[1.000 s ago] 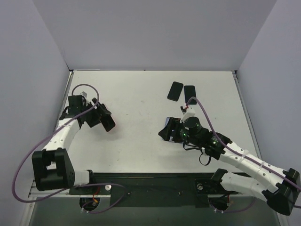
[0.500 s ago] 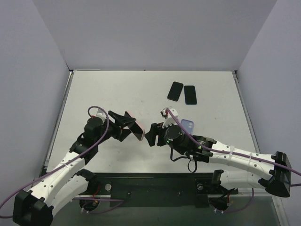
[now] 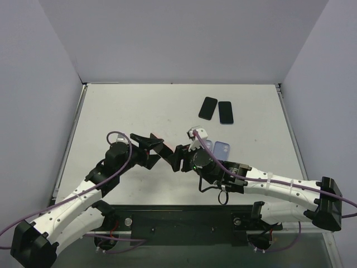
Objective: Take the phone out of the phone case
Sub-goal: Adjust the phone.
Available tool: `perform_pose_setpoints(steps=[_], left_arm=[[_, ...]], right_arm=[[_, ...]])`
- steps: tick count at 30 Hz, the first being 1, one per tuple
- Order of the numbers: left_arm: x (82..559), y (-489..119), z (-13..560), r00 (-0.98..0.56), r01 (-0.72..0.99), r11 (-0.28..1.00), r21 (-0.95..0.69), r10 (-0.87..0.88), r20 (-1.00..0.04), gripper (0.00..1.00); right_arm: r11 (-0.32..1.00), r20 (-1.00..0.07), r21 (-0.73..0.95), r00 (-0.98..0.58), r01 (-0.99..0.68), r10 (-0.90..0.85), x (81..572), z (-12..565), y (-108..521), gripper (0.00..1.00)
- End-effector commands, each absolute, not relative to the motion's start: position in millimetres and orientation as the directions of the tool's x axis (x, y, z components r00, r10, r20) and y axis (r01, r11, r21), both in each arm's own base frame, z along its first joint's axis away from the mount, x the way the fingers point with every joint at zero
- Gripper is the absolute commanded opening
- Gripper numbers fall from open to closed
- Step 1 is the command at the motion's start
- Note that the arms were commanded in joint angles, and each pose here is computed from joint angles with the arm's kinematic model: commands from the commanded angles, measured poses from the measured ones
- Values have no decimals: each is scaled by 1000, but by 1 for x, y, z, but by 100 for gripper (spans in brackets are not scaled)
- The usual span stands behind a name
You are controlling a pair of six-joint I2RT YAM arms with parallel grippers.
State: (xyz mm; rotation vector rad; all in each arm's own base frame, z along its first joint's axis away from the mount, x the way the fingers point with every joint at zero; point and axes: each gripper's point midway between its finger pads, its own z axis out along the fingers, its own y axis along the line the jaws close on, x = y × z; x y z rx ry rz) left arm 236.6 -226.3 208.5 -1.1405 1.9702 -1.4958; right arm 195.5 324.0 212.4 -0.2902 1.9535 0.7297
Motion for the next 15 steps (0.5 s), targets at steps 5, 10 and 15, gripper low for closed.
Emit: perform_pose_setpoints(steps=[5,10,15], left_arm=[[234,-234,263,-571,-286,-95,-953,-782,250,0],[230,-235,265,-569,-300,-118,-947,-775,277,0],[227,-238,263,-573,-308,-143,-940,-761,304,0]], right_arm=[[809,-882,363,-451,-462,137,210,216,340,42],[817,-883,364,-444,-448,150,216,218,345,25],[804,-885,375,-435,-461,163,215,223,347,1]])
